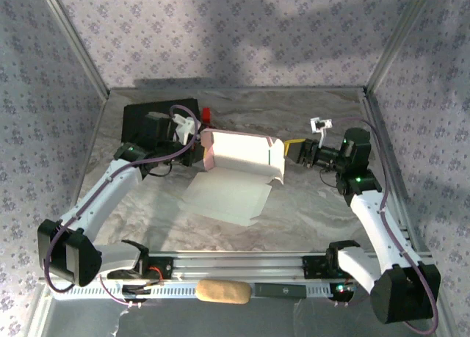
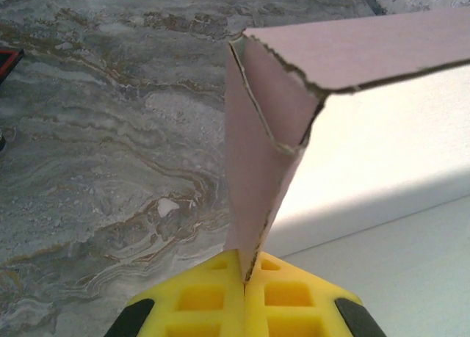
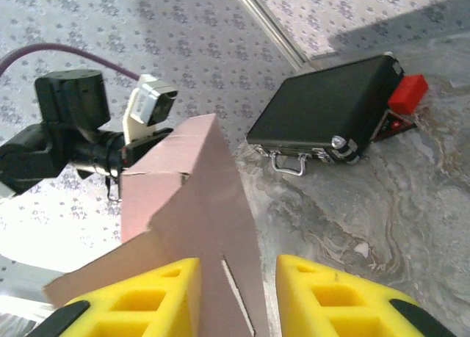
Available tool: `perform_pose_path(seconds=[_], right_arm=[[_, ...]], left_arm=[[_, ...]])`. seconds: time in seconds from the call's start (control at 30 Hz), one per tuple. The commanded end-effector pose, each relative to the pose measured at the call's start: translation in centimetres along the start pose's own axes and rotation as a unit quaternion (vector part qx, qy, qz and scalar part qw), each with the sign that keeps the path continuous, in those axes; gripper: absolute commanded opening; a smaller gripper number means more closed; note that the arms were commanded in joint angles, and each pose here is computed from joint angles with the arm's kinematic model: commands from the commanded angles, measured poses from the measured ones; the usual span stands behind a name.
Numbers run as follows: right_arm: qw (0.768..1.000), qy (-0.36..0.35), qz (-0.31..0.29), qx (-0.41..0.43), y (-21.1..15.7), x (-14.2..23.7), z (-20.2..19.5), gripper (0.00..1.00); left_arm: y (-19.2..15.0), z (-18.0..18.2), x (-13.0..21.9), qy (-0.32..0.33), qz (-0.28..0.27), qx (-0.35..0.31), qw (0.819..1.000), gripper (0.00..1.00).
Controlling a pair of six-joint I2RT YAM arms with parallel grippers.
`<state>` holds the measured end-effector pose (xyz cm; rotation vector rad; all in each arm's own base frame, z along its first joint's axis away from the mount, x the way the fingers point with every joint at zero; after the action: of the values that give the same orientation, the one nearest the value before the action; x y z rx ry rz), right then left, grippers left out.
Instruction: Fold the paper box
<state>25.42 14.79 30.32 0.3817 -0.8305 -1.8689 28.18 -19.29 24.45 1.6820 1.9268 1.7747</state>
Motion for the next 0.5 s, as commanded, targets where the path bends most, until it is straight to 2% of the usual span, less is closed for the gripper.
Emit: perform_pose_path(seconds=[0.0,0.47], right_arm=[[0.999,0.021,0.007,0.025,-0.5,0.2,1.1,0.33],[0.998,0.022,0.041,0.044,-2.6,-1.2,2.5,0.34]], left_arm=[[1.5,-0.6,1.0,-0.009,-0.014,-0.015,1.000,0.00],[1.7,-0.5,1.3,-0.004,-0.024,-0.012,1.000,0.00]])
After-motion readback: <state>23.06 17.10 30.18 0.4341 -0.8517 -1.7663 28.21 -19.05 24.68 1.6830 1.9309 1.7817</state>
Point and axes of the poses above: each hand's point on the last joint's axis, 136 mm out from that joint toward the fingers, its own x axis back along the fingers, its own z axis along the line the jaws close on, y = z × x, the point moved 3 cm from there along x, back along the fingers, and after that the axes turned 6 degrees about -x, right-handed, at the moved point
